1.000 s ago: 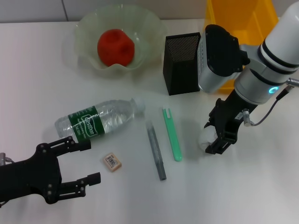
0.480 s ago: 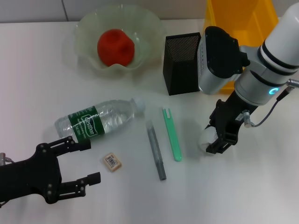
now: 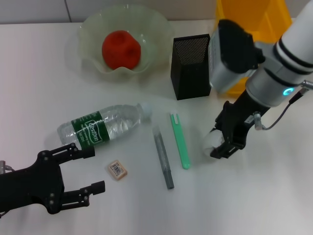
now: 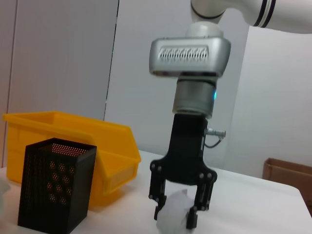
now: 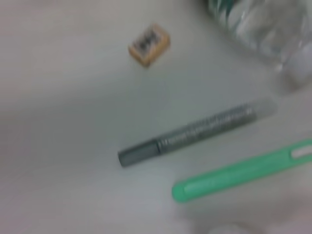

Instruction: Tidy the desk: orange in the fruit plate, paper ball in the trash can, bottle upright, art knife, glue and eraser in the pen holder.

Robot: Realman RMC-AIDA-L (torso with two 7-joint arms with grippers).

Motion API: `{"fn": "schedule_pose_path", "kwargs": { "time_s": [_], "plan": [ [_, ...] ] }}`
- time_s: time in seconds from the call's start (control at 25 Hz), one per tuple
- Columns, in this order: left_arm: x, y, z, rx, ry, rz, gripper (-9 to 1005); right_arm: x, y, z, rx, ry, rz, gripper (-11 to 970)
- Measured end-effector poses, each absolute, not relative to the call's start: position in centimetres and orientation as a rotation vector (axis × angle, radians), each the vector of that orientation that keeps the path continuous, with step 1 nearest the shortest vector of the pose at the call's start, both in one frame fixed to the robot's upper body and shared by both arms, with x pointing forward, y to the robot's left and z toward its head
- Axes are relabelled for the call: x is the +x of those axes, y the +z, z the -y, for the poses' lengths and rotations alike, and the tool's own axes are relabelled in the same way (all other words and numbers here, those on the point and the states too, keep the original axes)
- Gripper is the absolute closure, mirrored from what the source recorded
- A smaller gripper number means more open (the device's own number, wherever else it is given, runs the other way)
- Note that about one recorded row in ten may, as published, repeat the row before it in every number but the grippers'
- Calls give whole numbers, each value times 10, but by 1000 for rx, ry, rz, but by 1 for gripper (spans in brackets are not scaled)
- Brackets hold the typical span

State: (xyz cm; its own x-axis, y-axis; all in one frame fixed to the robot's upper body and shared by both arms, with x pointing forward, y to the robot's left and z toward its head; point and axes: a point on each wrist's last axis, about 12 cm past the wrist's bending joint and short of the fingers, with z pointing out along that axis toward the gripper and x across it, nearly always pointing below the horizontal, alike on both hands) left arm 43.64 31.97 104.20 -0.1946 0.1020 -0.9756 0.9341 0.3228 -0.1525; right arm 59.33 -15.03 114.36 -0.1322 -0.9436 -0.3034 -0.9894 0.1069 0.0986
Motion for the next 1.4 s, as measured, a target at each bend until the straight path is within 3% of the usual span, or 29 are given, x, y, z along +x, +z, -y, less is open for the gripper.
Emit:
{"fn": "schedule_pose_path", "kwargs": {
  "time_s": [0.12,0.44,0.72,0.96,1.16,1.4],
  "plan": [
    [437,1042,-320,969,-1026,-1570,261,591,1158,163,-1830,496,-2133,451],
    [439,1044,-320,962,-1022,-1557,265,579,1151,196,-1599,726,-1937,450],
    [439,1045,-319,956,-1028,-1546,267,562,1128,226,-1382,886,-1762,451],
    [440,1046,-320,950,-1023,-1545,269,534,1084,247,-1115,970,-1558,451],
    [440,1046,-320,951,-1019,-1544,271,513,1057,251,-987,920,-1483,452],
    [439,1045,-320,953,-1015,-1545,274,500,1044,252,-906,894,-1467,452]
  ]
}}
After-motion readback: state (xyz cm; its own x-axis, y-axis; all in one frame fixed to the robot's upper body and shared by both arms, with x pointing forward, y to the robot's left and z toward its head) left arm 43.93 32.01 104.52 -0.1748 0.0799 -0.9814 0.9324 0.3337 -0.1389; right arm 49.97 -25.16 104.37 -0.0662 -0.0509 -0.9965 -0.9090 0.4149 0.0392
